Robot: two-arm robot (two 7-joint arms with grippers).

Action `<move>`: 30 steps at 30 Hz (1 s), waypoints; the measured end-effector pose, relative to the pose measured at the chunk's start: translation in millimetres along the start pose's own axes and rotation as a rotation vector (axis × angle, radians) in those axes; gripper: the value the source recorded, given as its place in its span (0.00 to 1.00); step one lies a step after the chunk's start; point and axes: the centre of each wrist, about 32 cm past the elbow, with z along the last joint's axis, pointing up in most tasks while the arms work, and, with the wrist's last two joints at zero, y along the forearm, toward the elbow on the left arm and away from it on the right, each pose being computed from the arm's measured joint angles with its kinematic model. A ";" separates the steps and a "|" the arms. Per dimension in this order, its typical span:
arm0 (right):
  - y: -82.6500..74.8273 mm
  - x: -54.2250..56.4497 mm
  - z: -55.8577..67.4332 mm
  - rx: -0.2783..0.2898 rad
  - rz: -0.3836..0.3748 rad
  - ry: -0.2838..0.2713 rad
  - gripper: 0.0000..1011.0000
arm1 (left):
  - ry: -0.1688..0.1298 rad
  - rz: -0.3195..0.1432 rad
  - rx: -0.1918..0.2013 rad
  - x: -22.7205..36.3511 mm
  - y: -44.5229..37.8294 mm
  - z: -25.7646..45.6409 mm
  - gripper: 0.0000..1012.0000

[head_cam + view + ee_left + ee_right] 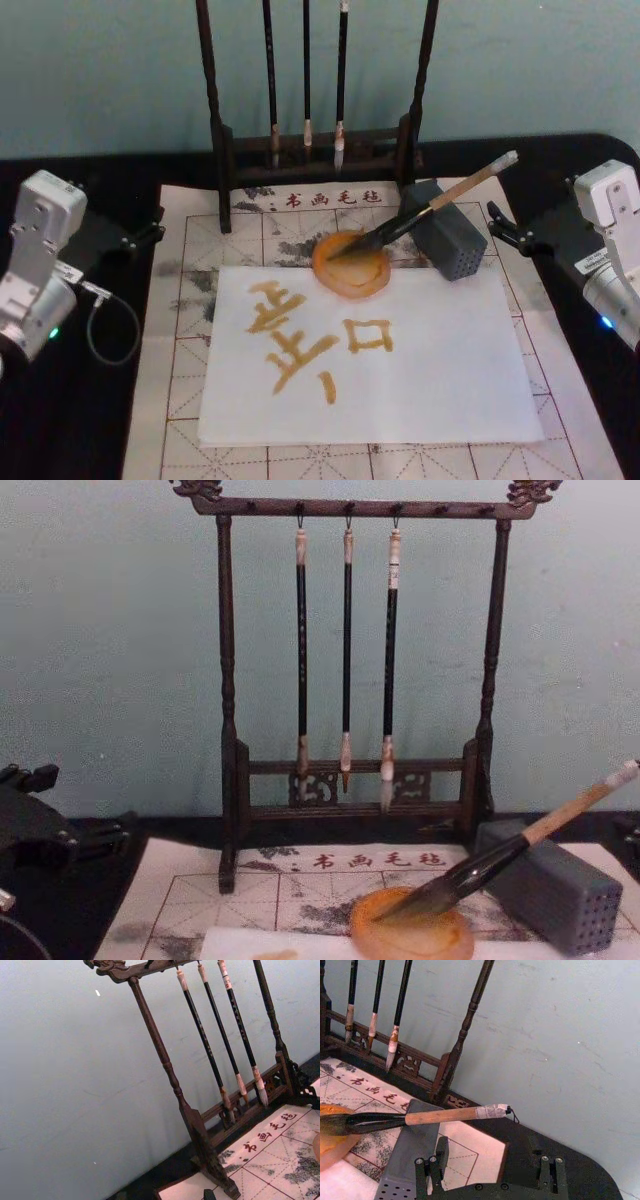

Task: Pick up the brush from the inkstone, write on the paper, then place the brush back to its original position.

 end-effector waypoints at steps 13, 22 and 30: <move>0.0 0.0 0.0 0.000 0.000 0.000 0.99 | 0.000 0.000 0.000 0.0 0.0 0.0 0.99; 0.0 0.1 0.0 0.000 0.000 0.000 0.99 | 0.000 0.000 0.000 0.0 0.0 0.0 0.99; 0.0 0.1 0.0 0.000 0.000 0.000 0.99 | 0.000 0.000 0.000 0.0 0.0 0.0 0.99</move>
